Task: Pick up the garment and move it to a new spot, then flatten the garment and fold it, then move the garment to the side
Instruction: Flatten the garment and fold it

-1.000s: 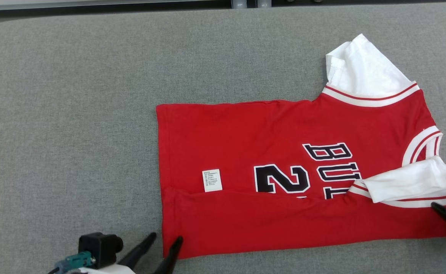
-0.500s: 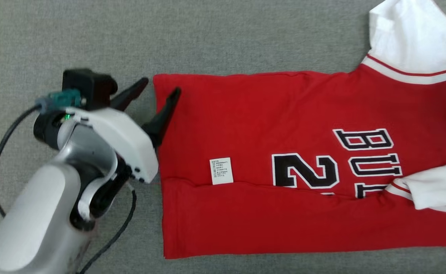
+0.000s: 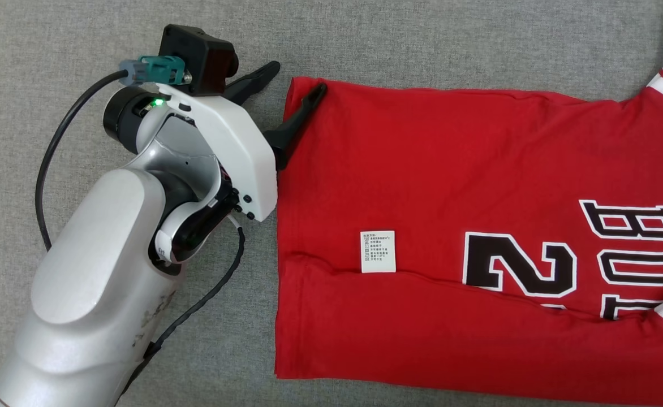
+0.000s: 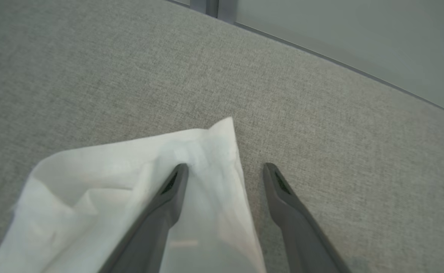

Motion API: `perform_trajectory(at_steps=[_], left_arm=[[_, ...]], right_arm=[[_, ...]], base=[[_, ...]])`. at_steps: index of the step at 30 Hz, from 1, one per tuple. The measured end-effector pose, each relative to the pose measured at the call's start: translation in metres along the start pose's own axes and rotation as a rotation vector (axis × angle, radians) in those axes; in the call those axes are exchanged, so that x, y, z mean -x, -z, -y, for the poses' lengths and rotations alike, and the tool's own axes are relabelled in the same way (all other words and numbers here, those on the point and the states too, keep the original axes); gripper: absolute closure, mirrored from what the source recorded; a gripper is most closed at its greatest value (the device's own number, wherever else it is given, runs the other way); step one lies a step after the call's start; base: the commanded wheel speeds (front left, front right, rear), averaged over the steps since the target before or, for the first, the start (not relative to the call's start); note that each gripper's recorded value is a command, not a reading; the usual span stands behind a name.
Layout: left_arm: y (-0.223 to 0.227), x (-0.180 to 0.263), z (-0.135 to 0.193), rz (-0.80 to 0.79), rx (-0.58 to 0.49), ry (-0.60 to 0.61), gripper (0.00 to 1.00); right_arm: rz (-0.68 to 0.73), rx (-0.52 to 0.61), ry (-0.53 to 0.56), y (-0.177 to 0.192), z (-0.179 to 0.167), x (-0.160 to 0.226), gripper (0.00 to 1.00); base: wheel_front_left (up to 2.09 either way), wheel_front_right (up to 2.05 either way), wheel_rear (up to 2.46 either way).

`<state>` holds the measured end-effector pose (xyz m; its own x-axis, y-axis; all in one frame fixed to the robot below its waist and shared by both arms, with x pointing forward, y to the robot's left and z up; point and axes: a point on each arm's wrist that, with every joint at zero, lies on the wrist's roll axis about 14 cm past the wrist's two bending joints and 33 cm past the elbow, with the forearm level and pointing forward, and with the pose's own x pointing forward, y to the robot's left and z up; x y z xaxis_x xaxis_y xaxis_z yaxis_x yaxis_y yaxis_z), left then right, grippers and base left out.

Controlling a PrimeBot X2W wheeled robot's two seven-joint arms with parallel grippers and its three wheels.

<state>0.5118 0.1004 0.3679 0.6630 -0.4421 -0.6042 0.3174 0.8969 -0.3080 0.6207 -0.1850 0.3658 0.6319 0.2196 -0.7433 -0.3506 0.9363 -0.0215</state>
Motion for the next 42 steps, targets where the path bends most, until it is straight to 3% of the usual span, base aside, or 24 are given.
perform_trajectory(at_steps=[6,7,8,9,10,11,12,20,23,28,34,42], left_arm=[[0.002,-0.003,0.006,-0.021,-0.005,0.036,0.0],[0.002,-0.003,0.007,-0.023,-0.005,0.044,0.1],[0.003,-0.003,0.009,-0.026,-0.008,0.052,0.4],[0.003,-0.003,0.01,-0.029,-0.011,0.058,0.62],[0.002,-0.003,0.012,-0.029,-0.005,0.066,0.88],[0.003,-0.002,0.015,-0.037,-0.005,0.079,1.0],[0.004,-0.002,0.019,-0.044,-0.008,0.09,1.0],[0.002,0.012,0.037,-0.02,0.002,0.129,1.0],[-0.007,0.023,0.041,0.026,0.007,0.134,1.0],[-0.019,0.055,0.057,0.122,0.041,0.149,1.0],[-0.015,0.091,0.074,0.19,0.1,0.159,1.0],[0.022,0.117,0.087,0.189,0.195,0.17,1.0]], right_arm=[[0.012,-0.004,-0.007,-0.002,-0.002,-0.005,0.0],[0.018,-0.005,-0.013,-0.003,-0.004,-0.005,0.0],[0.023,-0.005,-0.016,-0.003,-0.005,-0.005,0.0],[0.03,-0.006,-0.024,-0.004,-0.007,-0.005,0.12],[0.041,-0.012,-0.034,-0.005,-0.009,-0.005,0.6],[0.052,-0.013,-0.043,-0.007,-0.012,-0.005,0.76],[0.07,-0.01,-0.051,-0.009,-0.015,-0.004,1.0],[0.226,-0.025,-0.057,-0.038,-0.013,0.027,1.0],[0.304,-0.025,-0.06,-0.053,-0.01,0.052,1.0],[0.407,-0.039,-0.061,-0.045,-0.003,0.11,1.0],[0.473,-0.099,-0.061,-0.011,-0.004,0.168,1.0],[0.427,-0.256,-0.036,0.076,-0.018,0.211,1.0]], base=[[0.0,0.0,0.0],[0.0,0.0,0.0],[0.0,0.0,0.0],[0.0,0.0,0.0],[0.0,0.0,0.0],[0.0,0.0,0.0],[0.0,0.0,0.0],[0.0,0.0,0.0],[0.0,0.0,0.0],[0.0,0.0,0.0],[0.0,0.0,0.0],[0.0,0.0,0.0]])
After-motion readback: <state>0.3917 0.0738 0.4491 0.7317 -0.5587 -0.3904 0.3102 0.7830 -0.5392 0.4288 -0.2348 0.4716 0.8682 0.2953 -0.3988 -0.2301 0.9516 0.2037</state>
